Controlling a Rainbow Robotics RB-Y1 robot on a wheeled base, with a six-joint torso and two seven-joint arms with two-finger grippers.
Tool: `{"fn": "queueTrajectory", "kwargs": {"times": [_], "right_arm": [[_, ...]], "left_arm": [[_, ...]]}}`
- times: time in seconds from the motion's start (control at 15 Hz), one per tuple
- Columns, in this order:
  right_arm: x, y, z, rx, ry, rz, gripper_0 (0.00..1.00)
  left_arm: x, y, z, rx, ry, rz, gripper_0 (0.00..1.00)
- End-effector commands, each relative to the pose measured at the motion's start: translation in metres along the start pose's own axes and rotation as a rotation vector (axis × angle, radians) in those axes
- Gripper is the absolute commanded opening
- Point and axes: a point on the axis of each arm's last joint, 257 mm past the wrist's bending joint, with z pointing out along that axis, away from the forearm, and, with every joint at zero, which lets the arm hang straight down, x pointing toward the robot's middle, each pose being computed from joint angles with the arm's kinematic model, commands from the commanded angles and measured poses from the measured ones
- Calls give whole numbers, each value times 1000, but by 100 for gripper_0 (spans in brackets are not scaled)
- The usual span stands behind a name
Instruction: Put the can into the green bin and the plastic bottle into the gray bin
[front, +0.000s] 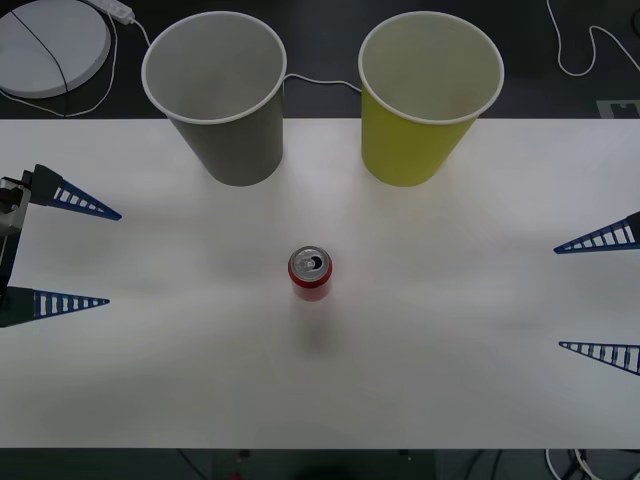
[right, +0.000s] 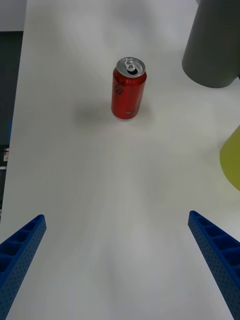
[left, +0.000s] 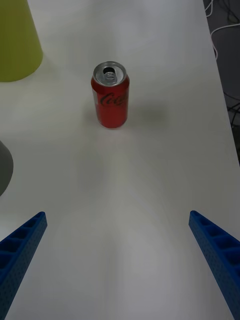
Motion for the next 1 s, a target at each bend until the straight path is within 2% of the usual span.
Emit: {"fn": "queueTrajectory", "kwargs": {"times": [0.07,0.2,0.27,0.47,0.6,0.67,1.0], "right_arm": [[0,0,0,0,0,0,100],[0,0,0,0,0,0,100],[1,8,6,-12,-24,32,100],[-5,5,9,-6,-46,20,100],[-3,2,14,4,-59,32,100],[0,-1,22,11,-91,55,100],[13,-10,50,84,-183,29,100]], "left_arm": [[0,0,0,0,0,0,100],[0,0,0,0,0,0,100],[0,0,0,0,0,0,100],[0,0,0,0,0,0,100],[0,0,0,0,0,0,100],[0,0,0,0,0,0,100],[0,0,0,0,0,0,100]]}}
